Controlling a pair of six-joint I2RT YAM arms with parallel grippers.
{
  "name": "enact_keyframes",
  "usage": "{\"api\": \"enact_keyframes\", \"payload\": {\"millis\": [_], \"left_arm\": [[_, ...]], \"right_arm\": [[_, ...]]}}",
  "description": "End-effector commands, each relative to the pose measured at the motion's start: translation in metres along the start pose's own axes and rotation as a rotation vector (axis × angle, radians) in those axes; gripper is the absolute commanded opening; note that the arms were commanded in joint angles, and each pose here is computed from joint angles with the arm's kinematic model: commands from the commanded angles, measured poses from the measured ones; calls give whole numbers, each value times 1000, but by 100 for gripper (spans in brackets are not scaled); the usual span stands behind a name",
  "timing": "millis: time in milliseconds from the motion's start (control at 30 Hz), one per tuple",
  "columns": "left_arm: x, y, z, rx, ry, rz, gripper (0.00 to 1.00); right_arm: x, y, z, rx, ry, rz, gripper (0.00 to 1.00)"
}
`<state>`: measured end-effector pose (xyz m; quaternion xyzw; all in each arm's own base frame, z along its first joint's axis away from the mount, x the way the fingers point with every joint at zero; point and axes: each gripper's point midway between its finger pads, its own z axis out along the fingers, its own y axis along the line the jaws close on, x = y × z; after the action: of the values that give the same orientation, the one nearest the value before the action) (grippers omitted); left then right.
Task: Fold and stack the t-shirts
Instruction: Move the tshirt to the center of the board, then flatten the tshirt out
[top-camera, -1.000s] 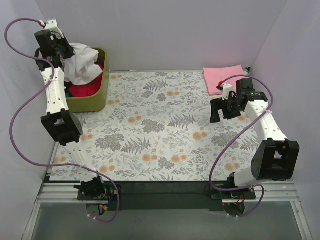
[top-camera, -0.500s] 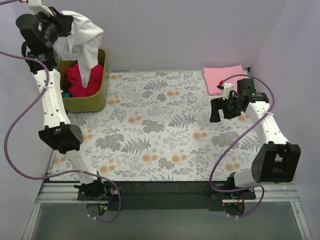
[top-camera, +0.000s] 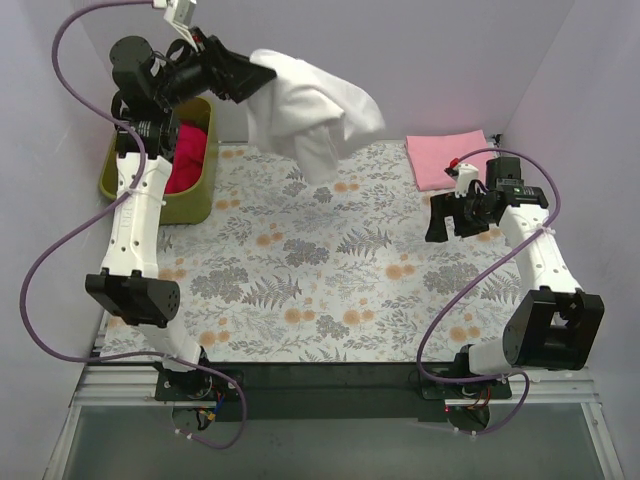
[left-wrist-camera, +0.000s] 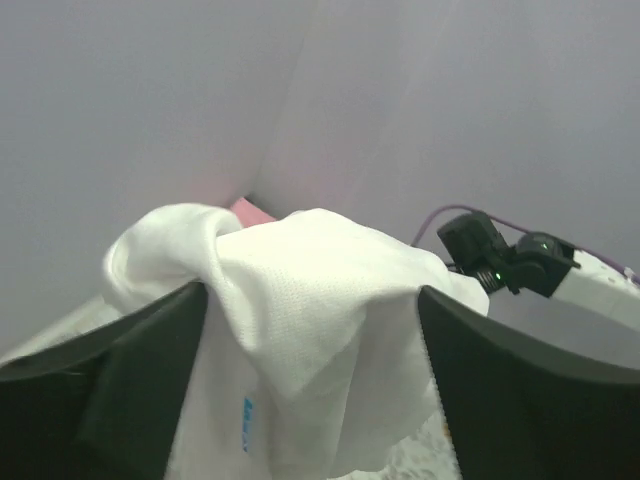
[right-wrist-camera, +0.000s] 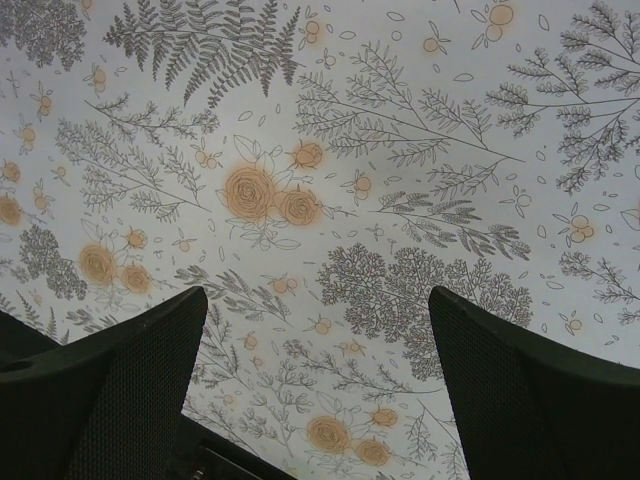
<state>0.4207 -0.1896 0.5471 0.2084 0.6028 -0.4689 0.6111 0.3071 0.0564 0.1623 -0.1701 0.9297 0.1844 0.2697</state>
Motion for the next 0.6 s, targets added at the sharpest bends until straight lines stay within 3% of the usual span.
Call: {"api": "enact_keyframes", "payload": {"millis": [0, 133, 400, 567], "left_arm": [[70, 5, -20, 44, 186, -167, 98], [153, 53, -71, -202, 358, -161, 98], [295, 45, -138, -173, 728, -150, 98], [375, 27, -161, -129, 938, -223, 94]], "right_arm": [[-11, 0, -12, -7, -58, -3, 98], [-10, -4, -17, 15, -54, -30, 98], [26, -26, -3, 73, 99, -90, 97], [40, -39, 12, 82, 183, -87, 88]]}}
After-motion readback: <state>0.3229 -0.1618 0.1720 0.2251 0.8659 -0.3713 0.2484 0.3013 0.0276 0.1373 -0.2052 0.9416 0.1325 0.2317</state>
